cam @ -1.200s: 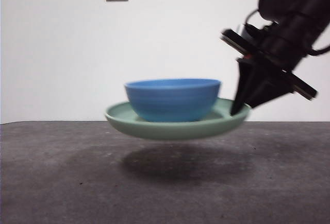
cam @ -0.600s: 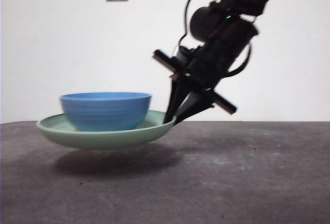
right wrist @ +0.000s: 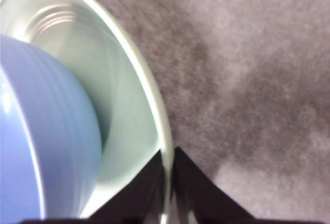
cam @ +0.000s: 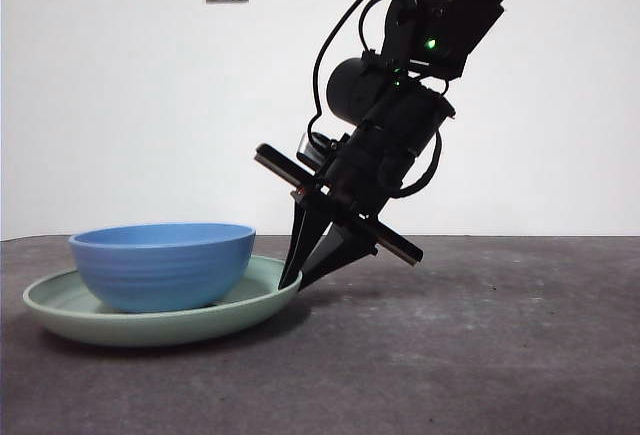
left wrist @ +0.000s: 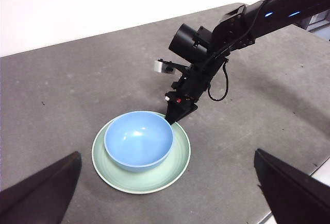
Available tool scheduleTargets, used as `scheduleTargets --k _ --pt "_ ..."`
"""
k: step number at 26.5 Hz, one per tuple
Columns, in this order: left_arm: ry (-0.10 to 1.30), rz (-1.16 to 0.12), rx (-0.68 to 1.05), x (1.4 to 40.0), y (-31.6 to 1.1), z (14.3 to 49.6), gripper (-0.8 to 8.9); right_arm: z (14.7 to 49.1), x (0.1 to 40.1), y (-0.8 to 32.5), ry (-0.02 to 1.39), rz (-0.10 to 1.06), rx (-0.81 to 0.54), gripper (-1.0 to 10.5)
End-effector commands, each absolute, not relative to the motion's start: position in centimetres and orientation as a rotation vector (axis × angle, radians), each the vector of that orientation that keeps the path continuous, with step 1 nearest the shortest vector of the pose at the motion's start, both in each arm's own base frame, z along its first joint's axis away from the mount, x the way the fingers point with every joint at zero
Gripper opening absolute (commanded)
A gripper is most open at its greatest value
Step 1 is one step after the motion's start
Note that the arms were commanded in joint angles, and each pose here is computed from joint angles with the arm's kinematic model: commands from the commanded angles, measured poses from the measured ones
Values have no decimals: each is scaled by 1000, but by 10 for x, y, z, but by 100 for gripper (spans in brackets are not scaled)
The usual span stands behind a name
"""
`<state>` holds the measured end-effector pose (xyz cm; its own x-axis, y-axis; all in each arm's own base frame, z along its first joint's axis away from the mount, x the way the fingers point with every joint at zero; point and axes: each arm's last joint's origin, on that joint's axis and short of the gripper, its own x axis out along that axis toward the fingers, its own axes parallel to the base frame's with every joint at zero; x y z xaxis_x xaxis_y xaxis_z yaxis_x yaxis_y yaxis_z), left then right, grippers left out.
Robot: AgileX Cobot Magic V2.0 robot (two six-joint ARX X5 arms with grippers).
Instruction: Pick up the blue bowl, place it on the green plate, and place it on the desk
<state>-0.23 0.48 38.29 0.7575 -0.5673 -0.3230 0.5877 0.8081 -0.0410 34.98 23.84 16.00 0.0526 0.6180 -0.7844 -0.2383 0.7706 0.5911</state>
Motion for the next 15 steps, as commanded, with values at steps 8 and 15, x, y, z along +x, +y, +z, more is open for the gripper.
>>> scheduleTargets --k 8,15 --pt "352 -633 82 -3 6 383 657 159 345 260 1357 711 317 12" --pt "417 -626 98 -5 7 377 657 159 345 259 1340 678 292 301"
